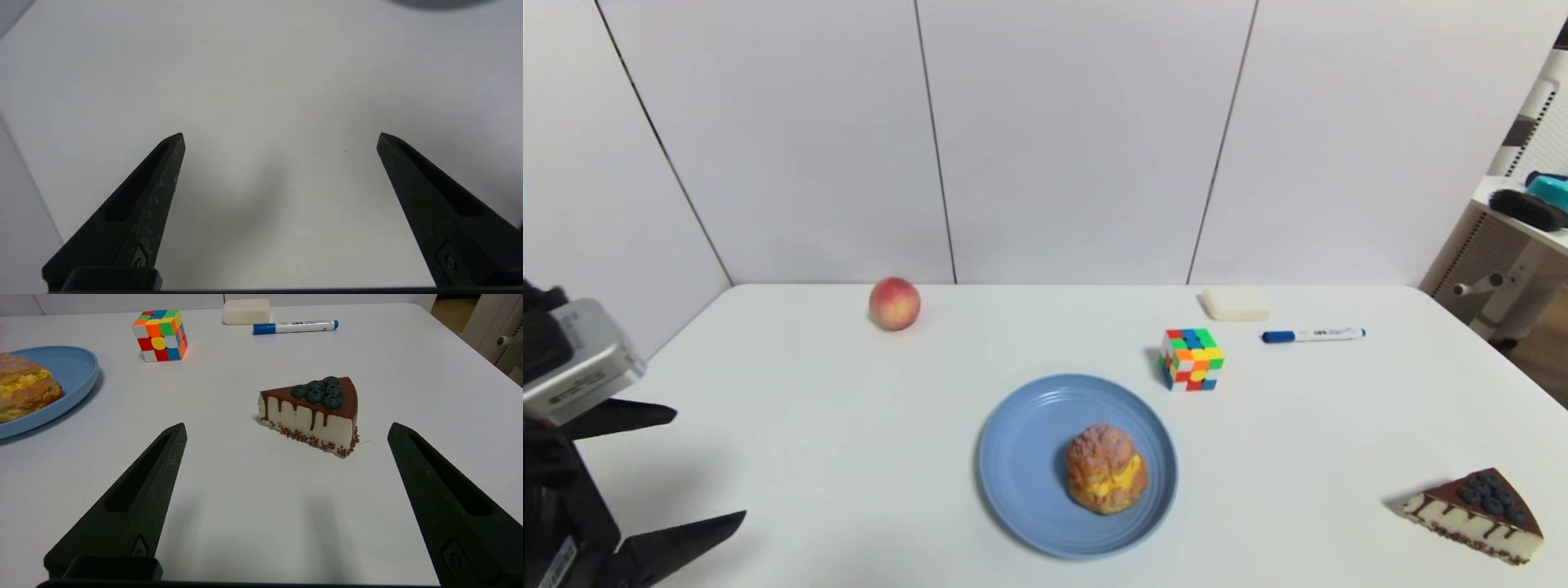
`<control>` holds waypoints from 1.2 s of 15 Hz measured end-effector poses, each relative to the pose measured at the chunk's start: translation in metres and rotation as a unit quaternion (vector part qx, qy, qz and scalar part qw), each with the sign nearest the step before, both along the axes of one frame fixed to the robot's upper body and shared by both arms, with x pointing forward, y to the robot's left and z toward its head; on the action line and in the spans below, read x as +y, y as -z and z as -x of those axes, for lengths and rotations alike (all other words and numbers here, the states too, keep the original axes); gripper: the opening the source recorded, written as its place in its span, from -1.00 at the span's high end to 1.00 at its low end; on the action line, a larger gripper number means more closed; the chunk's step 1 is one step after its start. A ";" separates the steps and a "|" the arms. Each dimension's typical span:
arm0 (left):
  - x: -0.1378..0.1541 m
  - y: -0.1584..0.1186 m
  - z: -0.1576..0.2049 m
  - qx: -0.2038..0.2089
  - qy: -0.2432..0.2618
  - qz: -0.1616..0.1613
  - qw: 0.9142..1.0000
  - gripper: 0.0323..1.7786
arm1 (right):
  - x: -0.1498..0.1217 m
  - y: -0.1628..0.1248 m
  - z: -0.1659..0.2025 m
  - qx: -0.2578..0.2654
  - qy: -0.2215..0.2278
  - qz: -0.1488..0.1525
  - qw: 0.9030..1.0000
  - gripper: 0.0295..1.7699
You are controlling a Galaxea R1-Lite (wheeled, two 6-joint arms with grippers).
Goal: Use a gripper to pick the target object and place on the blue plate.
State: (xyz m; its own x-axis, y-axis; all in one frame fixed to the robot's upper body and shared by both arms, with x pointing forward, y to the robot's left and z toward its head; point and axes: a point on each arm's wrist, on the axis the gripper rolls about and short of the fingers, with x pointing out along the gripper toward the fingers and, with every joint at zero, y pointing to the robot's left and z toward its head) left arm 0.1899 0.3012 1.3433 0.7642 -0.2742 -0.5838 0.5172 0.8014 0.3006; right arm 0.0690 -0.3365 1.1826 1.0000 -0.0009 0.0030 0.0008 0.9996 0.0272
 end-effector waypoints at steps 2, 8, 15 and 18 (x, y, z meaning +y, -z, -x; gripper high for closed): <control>0.015 0.012 0.013 -0.074 -0.061 0.019 0.995 -0.90 | 0.000 0.000 0.000 0.000 0.000 0.000 1.000 -0.92; 0.031 0.046 0.072 -0.209 -0.153 0.077 0.963 -0.90 | 0.000 0.000 0.000 0.000 0.000 0.000 1.000 -0.92; 0.031 0.132 0.120 -0.270 -0.163 0.108 0.943 -0.90 | 0.000 0.000 0.000 0.000 0.000 0.000 1.000 -0.92; 0.031 0.155 0.121 -0.273 -0.166 0.139 0.937 -0.90 | 0.000 0.000 0.000 0.000 0.000 0.000 1.000 -0.92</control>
State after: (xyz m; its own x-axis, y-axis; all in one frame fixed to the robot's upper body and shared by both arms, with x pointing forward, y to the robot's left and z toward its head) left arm 0.0694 0.3322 1.1882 0.9984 -0.0515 -0.0212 0.0547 0.9775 0.2037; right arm 0.0690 -0.3365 1.1826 1.0000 -0.0013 0.0021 0.0012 0.9996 0.0272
